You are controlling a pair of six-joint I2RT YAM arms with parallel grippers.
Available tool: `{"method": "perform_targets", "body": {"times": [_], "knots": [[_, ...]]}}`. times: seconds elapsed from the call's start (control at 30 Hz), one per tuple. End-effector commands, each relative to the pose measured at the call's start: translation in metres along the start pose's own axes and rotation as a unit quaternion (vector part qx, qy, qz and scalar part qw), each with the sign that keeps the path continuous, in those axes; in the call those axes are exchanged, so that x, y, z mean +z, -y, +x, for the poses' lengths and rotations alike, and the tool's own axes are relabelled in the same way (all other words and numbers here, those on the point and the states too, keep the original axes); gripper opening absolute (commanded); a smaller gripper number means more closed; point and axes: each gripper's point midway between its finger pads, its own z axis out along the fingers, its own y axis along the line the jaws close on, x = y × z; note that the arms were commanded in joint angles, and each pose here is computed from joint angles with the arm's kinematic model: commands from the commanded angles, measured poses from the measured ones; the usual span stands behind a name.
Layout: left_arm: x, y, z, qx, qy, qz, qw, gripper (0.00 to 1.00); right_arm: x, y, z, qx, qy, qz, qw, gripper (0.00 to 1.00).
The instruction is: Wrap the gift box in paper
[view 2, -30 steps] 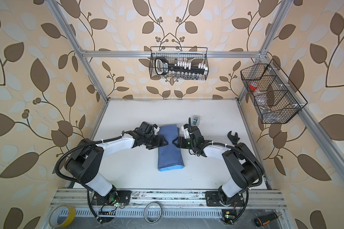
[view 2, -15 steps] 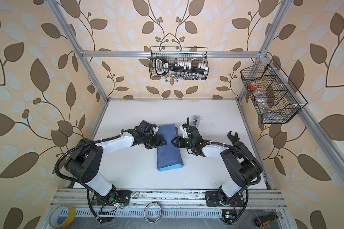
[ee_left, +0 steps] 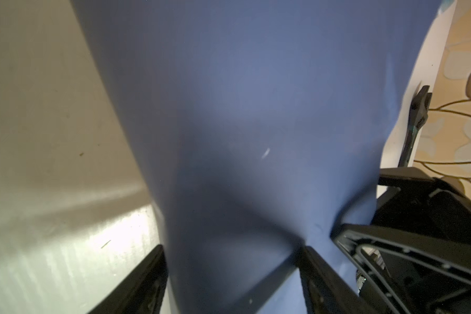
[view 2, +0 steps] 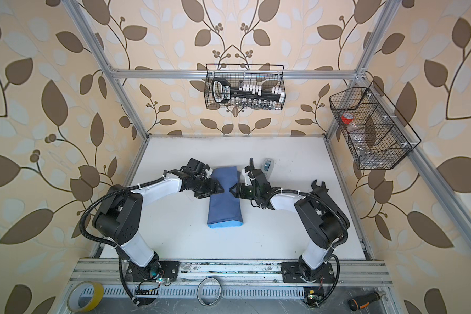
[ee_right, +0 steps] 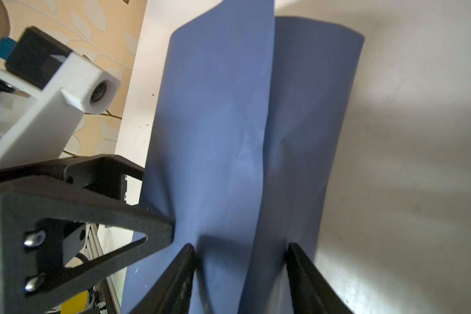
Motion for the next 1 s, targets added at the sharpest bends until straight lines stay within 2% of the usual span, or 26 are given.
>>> {"method": "perform_targets", "body": {"times": [0.0,0.33,0.5,0.67,0.87,0.97], "knots": [[0.012,-0.034,0.012,-0.009,-0.021,-0.058,0.998,0.76,0.006,-0.009,0.001,-0.004,-0.017,-0.018,1.000,0.56],[0.018,-0.047,0.023,-0.011,-0.032,-0.071,0.997,0.76,-0.045,-0.004,-0.052,-0.017,0.035,-0.017,0.999,0.66],[0.018,-0.047,0.023,-0.010,-0.032,-0.072,0.997,0.76,-0.079,0.031,-0.079,-0.009,0.072,0.029,0.997,0.66],[0.018,-0.049,0.023,-0.009,-0.031,-0.074,0.997,0.76,-0.107,0.076,-0.109,0.036,0.116,0.066,0.990,0.64],[0.018,-0.046,0.021,-0.009,-0.029,-0.069,0.997,0.76,-0.109,0.113,-0.134,0.078,0.133,0.086,0.984,0.61],[0.017,-0.045,0.022,-0.008,-0.028,-0.068,0.997,0.76,-0.098,0.128,-0.143,0.090,0.126,0.092,0.984,0.58]]}}
